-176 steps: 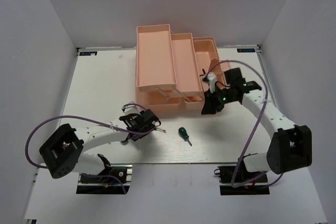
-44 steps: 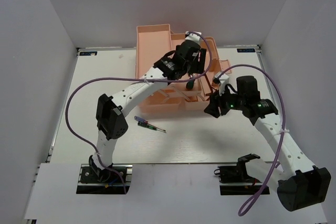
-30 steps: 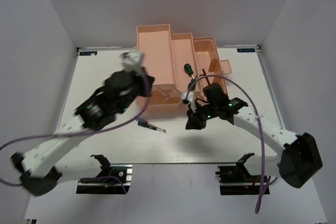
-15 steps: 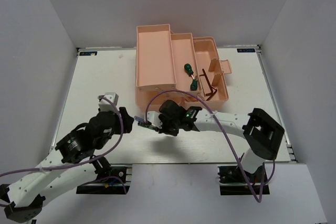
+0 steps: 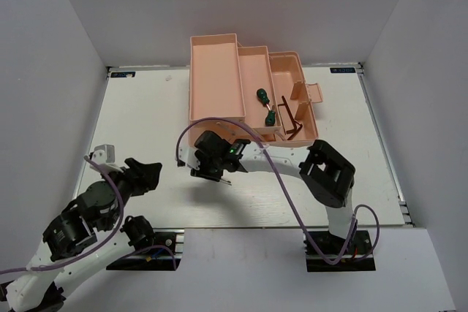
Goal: Sort the tools into containers
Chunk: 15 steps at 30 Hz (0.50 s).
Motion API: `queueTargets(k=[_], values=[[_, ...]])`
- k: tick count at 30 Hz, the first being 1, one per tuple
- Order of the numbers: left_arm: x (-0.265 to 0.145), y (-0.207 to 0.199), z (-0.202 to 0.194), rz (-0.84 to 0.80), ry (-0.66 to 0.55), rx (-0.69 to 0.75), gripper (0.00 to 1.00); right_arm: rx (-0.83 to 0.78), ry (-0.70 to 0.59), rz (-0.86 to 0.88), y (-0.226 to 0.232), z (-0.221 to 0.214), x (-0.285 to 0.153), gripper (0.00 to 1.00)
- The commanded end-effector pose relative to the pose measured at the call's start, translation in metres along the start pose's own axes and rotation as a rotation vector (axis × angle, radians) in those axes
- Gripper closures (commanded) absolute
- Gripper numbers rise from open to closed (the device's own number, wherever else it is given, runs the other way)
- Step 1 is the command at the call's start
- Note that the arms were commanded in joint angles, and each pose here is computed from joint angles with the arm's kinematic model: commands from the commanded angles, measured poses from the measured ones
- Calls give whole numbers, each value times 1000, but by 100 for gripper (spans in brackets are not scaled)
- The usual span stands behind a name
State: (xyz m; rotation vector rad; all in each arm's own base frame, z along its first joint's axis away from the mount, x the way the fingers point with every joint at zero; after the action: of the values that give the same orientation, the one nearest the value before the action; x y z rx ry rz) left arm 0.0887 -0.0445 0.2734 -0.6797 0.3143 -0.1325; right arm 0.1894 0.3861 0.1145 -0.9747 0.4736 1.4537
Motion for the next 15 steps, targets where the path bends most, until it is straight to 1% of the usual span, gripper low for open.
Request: queueTargets(k=[1, 10, 14, 15], values=[[-3, 7, 2, 28, -28, -25, 24, 18, -8, 7, -6, 10, 4, 60], [1, 6, -1, 46, -14, -8, 23, 74, 34, 56, 0, 4, 28, 62], [0, 6, 0, 39, -19, -14, 23, 82, 41, 74, 2, 0, 29, 62], [-1, 7, 1, 34, -23, -20, 23, 90, 50, 87, 6, -2, 33, 63]])
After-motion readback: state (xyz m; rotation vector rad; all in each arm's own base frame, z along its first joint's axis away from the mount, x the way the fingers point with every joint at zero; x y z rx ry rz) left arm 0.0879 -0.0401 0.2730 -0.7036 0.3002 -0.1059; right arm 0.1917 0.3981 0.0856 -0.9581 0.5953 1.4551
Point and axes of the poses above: each gripper's point midway between its finger pads, its own x axis out along the fingers, its own y axis along the line the jaws close on, z = x × y, the point moved 7 cm from there along -x, back along the fingers, and after that the axes turned 11 degrees about -x, right-handed, at the moved point
